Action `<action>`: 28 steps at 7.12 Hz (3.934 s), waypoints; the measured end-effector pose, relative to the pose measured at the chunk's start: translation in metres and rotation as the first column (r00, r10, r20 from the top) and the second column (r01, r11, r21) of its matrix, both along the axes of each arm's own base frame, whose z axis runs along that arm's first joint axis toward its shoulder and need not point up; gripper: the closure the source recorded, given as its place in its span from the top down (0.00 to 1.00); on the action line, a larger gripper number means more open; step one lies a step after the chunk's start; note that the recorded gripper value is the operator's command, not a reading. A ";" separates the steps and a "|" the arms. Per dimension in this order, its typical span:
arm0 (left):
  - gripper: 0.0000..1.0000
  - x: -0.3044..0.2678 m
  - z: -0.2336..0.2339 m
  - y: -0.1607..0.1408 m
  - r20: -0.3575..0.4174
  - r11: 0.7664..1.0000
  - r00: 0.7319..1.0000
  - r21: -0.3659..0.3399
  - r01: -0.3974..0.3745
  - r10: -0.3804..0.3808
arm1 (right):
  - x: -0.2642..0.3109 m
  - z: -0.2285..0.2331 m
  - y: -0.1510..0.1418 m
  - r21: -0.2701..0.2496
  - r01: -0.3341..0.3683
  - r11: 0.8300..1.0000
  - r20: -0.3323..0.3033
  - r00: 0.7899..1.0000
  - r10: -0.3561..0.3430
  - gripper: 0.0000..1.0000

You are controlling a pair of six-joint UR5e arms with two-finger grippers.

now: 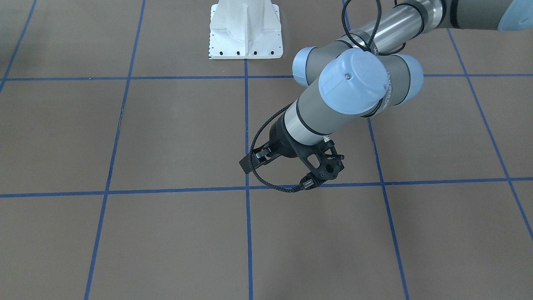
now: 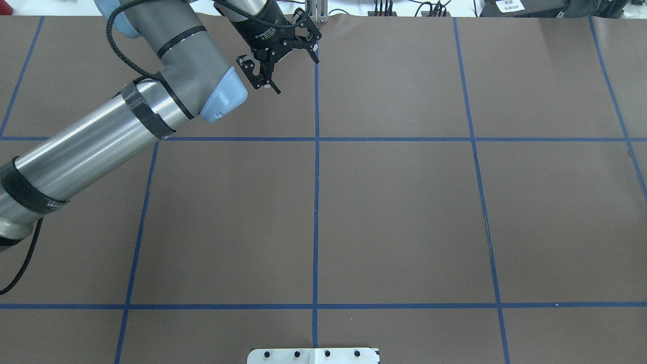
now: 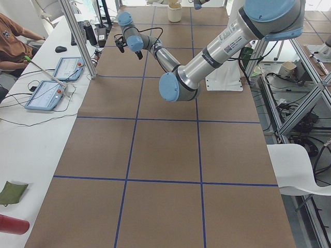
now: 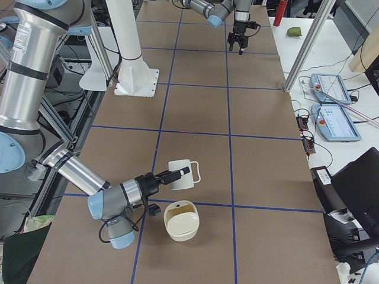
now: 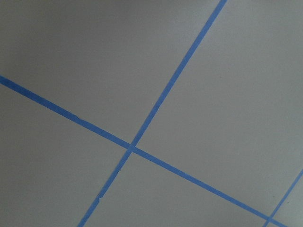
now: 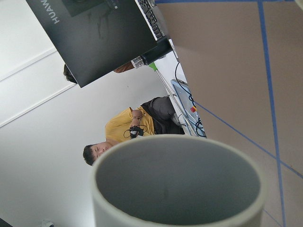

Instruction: Left arm hands cup to right arm to dump lemon

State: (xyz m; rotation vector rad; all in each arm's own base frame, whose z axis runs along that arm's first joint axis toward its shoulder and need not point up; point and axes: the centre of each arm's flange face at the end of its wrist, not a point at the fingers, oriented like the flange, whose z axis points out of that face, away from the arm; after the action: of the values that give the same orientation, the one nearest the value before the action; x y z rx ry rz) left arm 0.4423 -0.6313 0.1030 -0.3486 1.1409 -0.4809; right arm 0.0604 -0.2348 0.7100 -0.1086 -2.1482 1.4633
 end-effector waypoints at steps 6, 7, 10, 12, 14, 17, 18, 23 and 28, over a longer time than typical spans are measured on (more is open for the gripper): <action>1.00 0.002 0.000 0.001 0.000 1.000 1.000 0.000 -0.003 0.003 | -0.006 0.016 -0.002 0.307 -0.012 0.951 -0.608 0.767 0.206 0.13; 1.00 0.002 0.000 0.001 0.000 1.000 1.000 0.000 -0.003 0.003 | -0.008 0.016 -0.007 0.357 0.019 0.934 -0.689 0.680 0.250 0.14; 1.00 0.003 0.004 0.001 0.003 1.000 1.000 -0.003 -0.004 0.004 | -0.018 -0.013 -0.041 0.439 0.135 0.888 -0.819 0.466 0.335 0.14; 1.00 0.004 0.008 0.000 0.008 1.000 1.000 0.007 -0.011 0.011 | -0.030 -0.070 -0.094 0.430 0.206 0.879 -0.870 0.355 0.342 0.14; 1.00 0.005 0.011 -0.001 0.011 1.000 1.000 0.012 -0.015 0.014 | -0.045 -0.130 -0.155 0.399 0.254 0.881 -0.901 0.288 0.325 0.16; 1.00 0.003 0.013 -0.004 0.015 0.999 1.000 0.028 -0.021 0.020 | -0.072 -0.203 -0.239 0.346 0.372 0.861 -0.936 0.080 0.342 0.17; 1.00 0.002 0.015 -0.005 0.017 0.999 1.000 0.031 -0.022 0.021 | -0.088 -0.234 -0.262 0.321 0.403 0.857 -0.939 0.019 0.343 0.17; 1.00 -0.003 0.019 -0.013 0.023 0.998 0.999 0.062 -0.029 0.028 | -0.298 -0.381 -0.326 0.177 0.462 0.869 -0.880 -0.321 0.350 0.17; 1.00 -0.030 0.012 -0.025 0.003 0.996 1.000 0.088 -0.015 0.015 | -0.462 -0.446 -0.269 0.115 0.521 0.845 -0.698 -0.563 0.442 0.17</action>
State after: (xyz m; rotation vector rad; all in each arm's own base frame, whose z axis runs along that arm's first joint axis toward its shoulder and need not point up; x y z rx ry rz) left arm 0.4120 -0.6566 0.1154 -0.2797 1.1527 -0.4168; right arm -0.4014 -0.5042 0.2645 1.0445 -0.4487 0.0211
